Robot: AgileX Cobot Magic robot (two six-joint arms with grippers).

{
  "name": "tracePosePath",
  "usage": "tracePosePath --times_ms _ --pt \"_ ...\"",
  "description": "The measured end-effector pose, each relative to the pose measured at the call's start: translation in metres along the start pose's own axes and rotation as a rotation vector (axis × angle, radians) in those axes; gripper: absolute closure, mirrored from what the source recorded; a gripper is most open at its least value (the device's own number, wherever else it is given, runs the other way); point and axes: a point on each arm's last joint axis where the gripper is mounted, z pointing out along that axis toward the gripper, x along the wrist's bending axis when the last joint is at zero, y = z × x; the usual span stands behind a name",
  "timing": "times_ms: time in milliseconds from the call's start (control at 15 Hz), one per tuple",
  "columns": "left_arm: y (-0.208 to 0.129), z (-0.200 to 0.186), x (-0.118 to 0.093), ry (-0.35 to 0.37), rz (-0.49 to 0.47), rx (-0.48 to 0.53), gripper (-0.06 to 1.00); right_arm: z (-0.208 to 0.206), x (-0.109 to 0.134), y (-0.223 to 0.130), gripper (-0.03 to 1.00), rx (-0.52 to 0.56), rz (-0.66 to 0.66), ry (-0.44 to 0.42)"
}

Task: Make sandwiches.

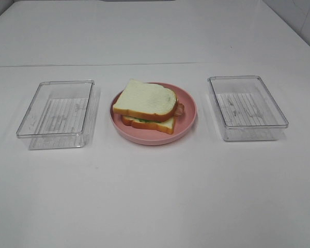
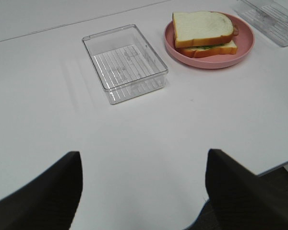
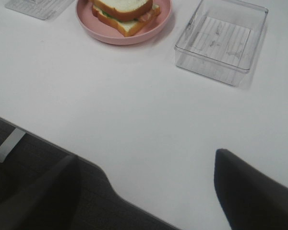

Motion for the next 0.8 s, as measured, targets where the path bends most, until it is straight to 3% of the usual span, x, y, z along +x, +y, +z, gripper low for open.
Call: tracePosePath --times_ms 667,800 --pt "0.0000 0.0000 0.0000 0.000 0.000 0.000 0.26 -0.0002 0.0010 -0.0003 0.24 -0.006 0.002 0.009" --pt "0.0001 0.0001 -0.0002 0.030 -0.015 0.000 0.26 0.0007 0.0010 0.0003 0.24 -0.006 0.046 -0.036"
